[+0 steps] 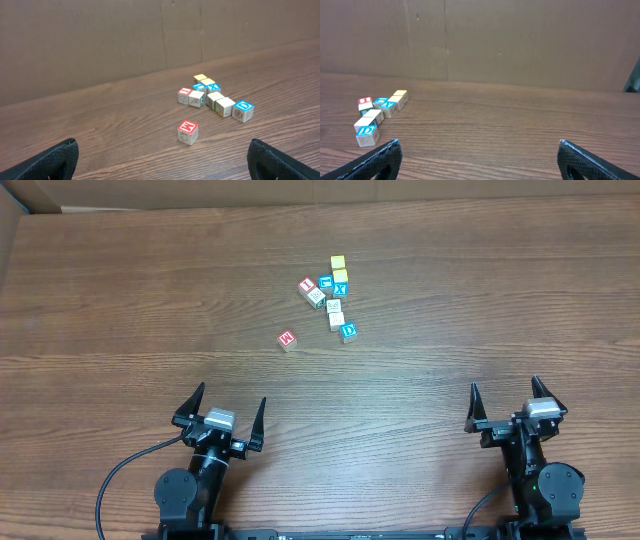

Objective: Flip 4 blocks

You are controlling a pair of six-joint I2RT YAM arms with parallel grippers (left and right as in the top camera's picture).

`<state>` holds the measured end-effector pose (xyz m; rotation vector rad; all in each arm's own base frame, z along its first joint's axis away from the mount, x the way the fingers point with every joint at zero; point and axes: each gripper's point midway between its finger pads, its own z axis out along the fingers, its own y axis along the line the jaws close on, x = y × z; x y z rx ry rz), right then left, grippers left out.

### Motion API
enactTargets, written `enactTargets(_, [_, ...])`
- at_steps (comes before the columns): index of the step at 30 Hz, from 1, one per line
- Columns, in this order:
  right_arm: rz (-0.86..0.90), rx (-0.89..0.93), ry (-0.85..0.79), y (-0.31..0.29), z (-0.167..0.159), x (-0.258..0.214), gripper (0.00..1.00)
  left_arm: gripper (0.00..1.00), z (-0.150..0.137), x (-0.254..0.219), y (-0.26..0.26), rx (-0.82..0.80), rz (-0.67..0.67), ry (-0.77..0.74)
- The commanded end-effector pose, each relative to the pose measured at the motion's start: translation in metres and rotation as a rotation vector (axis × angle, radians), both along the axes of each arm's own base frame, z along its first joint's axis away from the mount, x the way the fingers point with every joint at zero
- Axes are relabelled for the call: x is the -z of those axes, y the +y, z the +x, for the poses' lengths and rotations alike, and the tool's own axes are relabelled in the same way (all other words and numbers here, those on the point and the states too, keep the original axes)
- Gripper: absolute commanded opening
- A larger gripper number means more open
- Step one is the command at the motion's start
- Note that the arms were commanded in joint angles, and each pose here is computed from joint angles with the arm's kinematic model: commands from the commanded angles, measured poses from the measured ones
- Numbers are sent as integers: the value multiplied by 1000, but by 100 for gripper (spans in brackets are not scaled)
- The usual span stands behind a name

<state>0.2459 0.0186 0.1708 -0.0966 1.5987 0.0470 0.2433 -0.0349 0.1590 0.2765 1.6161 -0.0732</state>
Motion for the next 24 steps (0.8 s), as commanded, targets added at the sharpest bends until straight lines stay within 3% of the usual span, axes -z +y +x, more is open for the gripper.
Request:
enactTargets(1, [0, -3, -7, 0, 0, 1, 100, 100, 0, 1, -1, 12, 17, -3])
enactTargets(24, [0, -3, -7, 0, 0, 1, 100, 100, -5, -23, -10, 57, -56, -34])
